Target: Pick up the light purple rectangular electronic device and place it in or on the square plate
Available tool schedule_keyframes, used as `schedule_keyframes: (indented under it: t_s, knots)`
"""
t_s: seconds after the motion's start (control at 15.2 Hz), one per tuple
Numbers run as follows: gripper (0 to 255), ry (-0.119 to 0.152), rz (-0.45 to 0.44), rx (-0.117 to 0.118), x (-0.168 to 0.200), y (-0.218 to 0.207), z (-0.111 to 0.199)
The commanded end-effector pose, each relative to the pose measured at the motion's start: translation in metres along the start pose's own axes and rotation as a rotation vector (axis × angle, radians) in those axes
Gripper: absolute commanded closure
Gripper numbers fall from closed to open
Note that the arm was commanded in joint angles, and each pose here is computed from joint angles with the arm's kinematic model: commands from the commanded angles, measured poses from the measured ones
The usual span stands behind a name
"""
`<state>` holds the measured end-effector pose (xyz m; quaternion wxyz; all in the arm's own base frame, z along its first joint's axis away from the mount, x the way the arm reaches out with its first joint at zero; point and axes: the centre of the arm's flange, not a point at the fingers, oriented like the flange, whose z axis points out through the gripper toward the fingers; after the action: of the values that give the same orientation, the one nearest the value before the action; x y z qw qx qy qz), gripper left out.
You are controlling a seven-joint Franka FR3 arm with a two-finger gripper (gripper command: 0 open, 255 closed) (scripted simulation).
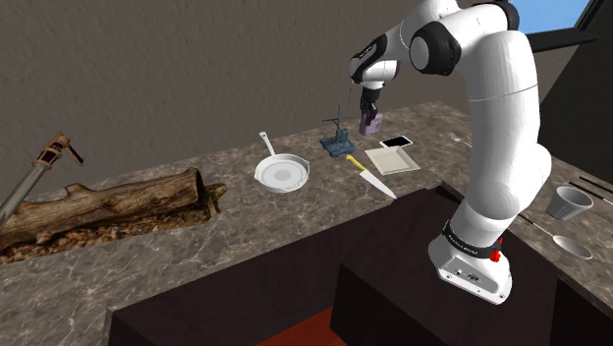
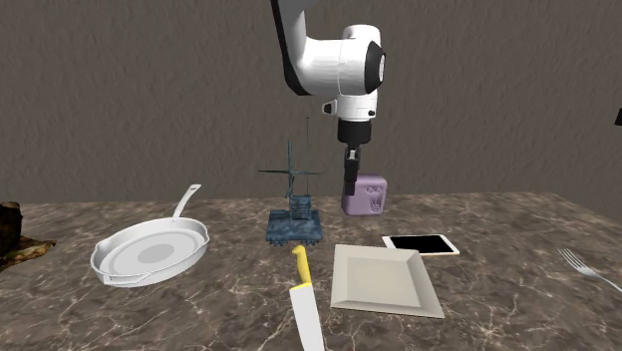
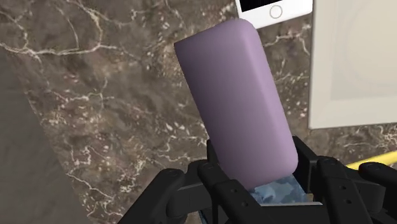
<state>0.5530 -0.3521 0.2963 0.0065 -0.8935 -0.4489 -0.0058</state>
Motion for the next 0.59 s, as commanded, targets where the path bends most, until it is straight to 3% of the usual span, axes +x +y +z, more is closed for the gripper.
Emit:
schedule_keyframes:
  t_s: [0.0,0.33,0.53]
  knots:
    - [255,0.0,0.0,0.0,0.001,-0.001,-0.011]
    - [255,0.0,0.0,0.0,0.001,-0.001,-0.033]
    - [255,0.0,0.0,0.0,-0.006,-0.04,-0.038]
